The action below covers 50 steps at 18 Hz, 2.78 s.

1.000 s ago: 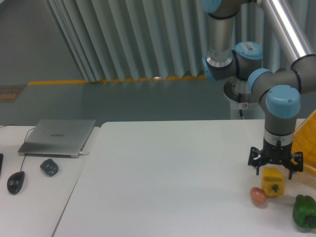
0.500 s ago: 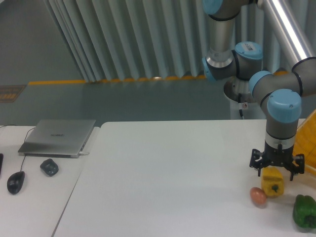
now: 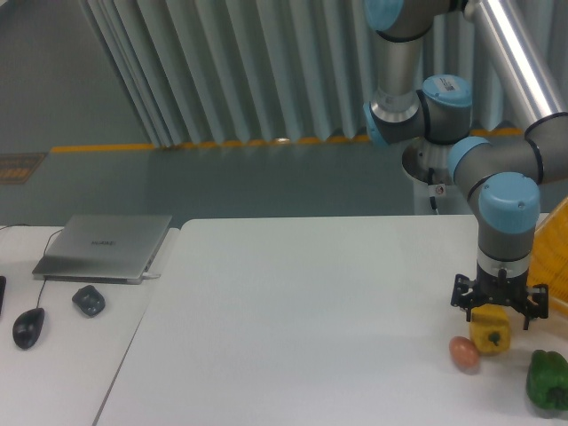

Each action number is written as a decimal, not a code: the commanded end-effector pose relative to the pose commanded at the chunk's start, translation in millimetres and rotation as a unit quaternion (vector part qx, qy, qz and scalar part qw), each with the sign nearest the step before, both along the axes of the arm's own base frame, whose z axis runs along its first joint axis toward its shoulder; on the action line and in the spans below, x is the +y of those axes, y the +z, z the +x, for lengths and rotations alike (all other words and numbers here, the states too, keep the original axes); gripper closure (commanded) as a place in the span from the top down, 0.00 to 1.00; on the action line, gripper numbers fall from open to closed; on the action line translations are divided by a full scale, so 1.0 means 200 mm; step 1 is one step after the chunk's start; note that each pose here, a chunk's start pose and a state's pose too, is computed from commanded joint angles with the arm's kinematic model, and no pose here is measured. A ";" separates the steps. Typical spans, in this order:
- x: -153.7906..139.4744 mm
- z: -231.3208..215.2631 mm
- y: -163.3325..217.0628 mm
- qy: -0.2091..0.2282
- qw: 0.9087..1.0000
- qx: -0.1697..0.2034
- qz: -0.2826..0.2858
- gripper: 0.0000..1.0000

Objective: Place the yellow pepper in a basket
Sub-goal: 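Close the gripper on the yellow pepper and lift it, then carry the yellow pepper over the yellow basket and release it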

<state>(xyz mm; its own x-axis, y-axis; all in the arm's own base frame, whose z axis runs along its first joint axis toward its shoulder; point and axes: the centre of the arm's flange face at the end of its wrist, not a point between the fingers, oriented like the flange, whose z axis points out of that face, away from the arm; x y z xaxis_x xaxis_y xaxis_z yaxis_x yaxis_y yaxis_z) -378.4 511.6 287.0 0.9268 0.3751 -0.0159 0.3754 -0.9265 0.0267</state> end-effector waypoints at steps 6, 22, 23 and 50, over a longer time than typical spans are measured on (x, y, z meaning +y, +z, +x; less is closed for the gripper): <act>0.02 0.02 -0.03 -0.005 1.000 -0.001 -0.006 0.85; 0.02 0.03 0.16 -0.065 0.997 0.006 -0.042 0.37; 0.02 0.03 0.18 -0.080 0.996 0.008 -0.041 0.37; -0.52 -0.32 0.49 -0.500 0.863 -0.048 -0.049 0.41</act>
<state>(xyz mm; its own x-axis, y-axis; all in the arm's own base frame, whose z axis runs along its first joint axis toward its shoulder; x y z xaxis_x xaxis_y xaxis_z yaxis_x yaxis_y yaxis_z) -441.9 408.5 385.4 0.7853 -0.6120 0.0935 -0.6191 -0.7776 0.1102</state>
